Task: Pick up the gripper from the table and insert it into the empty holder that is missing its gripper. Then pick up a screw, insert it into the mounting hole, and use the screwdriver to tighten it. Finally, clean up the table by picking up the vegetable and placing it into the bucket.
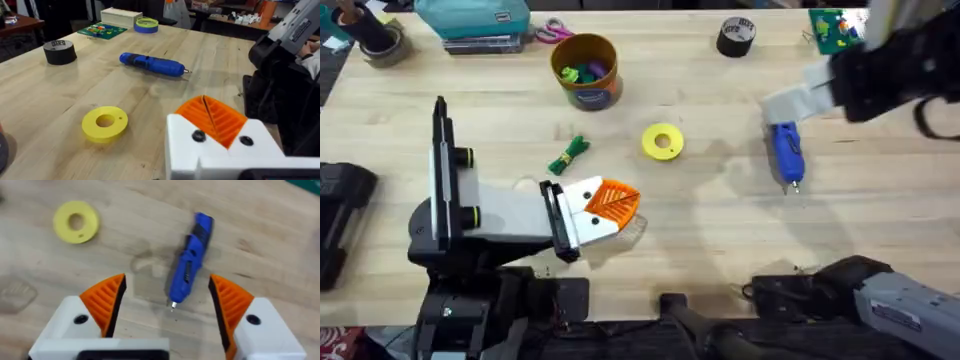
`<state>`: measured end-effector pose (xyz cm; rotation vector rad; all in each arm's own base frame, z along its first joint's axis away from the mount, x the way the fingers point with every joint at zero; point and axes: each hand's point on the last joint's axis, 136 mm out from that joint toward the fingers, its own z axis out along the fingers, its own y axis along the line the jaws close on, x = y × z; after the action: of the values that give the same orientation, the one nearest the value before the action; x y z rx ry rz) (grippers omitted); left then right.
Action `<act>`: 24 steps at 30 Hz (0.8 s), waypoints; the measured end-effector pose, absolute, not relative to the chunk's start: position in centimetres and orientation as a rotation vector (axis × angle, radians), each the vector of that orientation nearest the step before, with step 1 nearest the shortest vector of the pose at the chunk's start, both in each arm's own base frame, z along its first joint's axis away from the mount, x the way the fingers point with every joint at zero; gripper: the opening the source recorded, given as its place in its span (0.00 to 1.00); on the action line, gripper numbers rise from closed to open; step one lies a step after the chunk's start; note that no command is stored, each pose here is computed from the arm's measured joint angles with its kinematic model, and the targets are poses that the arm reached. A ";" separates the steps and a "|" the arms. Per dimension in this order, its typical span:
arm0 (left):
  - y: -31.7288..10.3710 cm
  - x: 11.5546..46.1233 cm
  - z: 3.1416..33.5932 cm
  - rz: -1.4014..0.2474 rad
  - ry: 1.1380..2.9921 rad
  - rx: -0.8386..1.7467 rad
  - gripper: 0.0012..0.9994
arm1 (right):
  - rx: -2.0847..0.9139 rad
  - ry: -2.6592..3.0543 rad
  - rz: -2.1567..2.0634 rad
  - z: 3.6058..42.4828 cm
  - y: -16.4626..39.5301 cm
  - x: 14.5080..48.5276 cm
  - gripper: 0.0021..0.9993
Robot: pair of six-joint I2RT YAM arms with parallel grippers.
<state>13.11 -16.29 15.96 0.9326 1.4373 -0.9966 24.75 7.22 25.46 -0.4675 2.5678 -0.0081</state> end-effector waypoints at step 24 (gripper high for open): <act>-16.3 13.1 16.0 -0.996 1.438 0.932 0.01 | -0.118 2.901 -0.137 16.0 1.0 31.2 1.00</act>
<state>13.13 -16.28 15.95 0.9319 1.4377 -0.9956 31.25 1.05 16.00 -0.1185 2.9014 -0.1370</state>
